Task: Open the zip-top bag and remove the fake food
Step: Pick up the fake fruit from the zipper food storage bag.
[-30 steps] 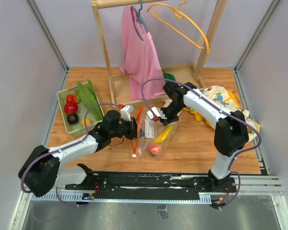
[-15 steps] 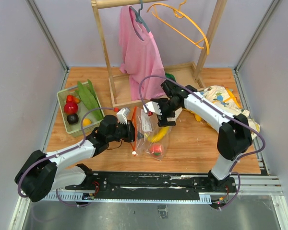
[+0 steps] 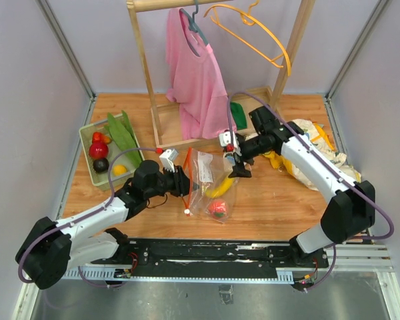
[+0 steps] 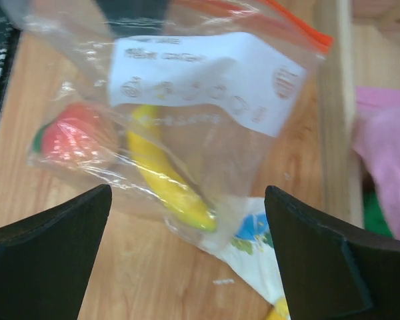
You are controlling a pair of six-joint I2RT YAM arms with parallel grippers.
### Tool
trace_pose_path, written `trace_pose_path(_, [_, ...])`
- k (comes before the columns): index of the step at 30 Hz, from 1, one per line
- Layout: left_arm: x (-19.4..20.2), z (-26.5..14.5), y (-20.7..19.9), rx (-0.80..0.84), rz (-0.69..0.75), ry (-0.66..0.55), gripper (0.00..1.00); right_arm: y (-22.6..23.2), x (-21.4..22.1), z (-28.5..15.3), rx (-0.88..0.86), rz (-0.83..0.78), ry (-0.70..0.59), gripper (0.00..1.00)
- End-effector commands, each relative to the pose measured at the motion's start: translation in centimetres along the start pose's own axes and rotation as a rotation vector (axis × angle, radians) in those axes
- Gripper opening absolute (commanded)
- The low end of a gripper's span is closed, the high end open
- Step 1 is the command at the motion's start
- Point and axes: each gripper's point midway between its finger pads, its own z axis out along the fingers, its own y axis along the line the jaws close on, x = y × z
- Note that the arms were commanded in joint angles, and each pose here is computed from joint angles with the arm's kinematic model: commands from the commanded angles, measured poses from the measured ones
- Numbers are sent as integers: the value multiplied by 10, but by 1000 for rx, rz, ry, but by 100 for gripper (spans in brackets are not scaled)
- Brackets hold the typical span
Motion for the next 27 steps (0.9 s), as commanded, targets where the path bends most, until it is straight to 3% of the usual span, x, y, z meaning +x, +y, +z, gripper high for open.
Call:
trace_pose_path(1, [-10, -3, -9, 32, 94, -27, 29, 55, -1, 16, -201, -118, -171, 98])
trace_pose_path(8, [-19, -3, -17, 61, 164, -34, 26, 67, 38, 43, -221, -254, -126, 98])
trace_pose_path(18, [1, 15, -26, 167, 152, 84, 27, 55, 76, 69, -200, -316, -8, 80])
trace_pose_path(27, [-1, 32, -15, 94, -11, 92, 34, 62, 95, 84, -252, -365, 57, 62])
